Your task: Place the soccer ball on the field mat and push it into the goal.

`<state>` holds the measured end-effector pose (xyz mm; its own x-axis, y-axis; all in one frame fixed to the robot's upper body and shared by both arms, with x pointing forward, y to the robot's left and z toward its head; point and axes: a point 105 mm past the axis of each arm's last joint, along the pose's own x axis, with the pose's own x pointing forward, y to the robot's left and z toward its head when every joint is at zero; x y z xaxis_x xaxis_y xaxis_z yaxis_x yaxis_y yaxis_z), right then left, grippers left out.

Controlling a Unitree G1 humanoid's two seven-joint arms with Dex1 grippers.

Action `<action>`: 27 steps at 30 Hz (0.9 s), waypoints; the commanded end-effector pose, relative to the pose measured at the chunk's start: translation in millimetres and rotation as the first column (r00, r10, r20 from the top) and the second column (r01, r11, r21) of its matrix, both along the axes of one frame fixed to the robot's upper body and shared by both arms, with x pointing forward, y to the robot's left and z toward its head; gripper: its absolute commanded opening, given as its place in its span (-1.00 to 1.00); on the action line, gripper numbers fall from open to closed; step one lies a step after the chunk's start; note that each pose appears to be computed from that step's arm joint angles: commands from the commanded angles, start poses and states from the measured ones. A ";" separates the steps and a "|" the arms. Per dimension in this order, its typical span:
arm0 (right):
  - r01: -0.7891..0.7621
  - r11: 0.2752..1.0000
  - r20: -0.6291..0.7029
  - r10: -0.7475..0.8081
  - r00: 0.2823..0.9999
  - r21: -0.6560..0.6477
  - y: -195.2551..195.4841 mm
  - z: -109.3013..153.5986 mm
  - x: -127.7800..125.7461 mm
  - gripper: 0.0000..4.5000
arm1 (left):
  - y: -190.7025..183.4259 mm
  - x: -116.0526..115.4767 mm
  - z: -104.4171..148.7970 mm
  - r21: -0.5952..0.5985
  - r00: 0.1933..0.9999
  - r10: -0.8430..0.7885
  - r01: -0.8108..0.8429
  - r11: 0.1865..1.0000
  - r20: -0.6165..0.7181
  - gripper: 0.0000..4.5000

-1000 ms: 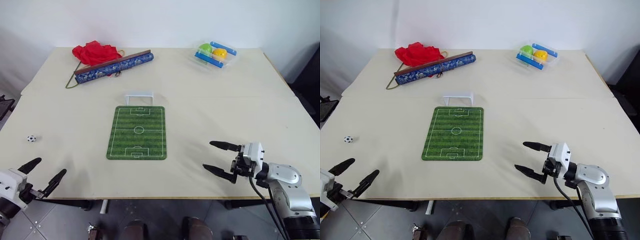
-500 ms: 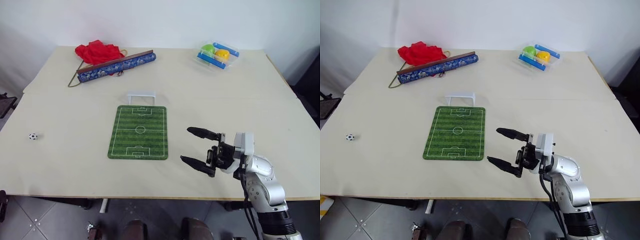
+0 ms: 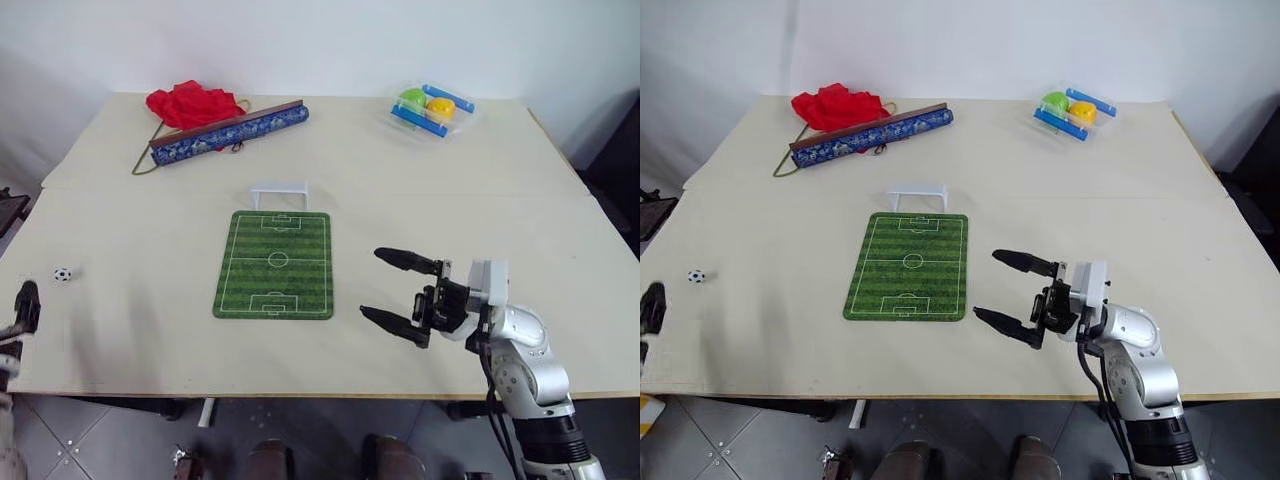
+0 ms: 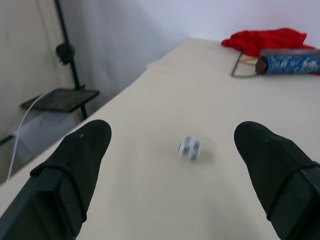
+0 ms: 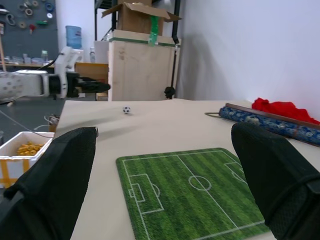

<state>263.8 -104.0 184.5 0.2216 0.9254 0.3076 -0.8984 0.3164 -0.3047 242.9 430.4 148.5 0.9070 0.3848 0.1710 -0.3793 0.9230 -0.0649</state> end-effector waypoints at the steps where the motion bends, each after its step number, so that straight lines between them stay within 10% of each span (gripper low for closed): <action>1: 0.013 1.000 0.039 -0.014 0.999 0.016 -0.8 6.5 0.7 1.00 | 6.5 19.5 1.5 0.011 0.999 0.000 0.001 1.000 -0.047 1.00; 12: 0.054 0.998 0.038 -0.056 0.998 0.030 -1.4 0.6 1.3 1.00 | 23.6 58.1 -16.4 -0.005 0.978 0.019 -0.021 1.000 -0.206 1.00; 24: 0.106 0.994 0.036 -0.107 0.994 0.035 -14.8 -13.5 -1.4 1.00 | 20.0 52.8 -27.2 -0.020 0.975 -0.013 0.009 1.000 -0.221 -0.52; 27: 0.109 0.994 0.034 -0.110 0.993 0.030 -16.1 -16.4 -1.1 1.00 | 16.7 53.1 -24.0 -0.015 0.978 -0.038 0.036 0.999 -0.206 -0.61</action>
<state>264.8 -116.6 162.4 0.3129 0.8915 0.3275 -0.8629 0.4110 -0.2942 297.8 444.2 106.9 0.9311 0.3531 -0.0914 -0.3553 0.9347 -0.0080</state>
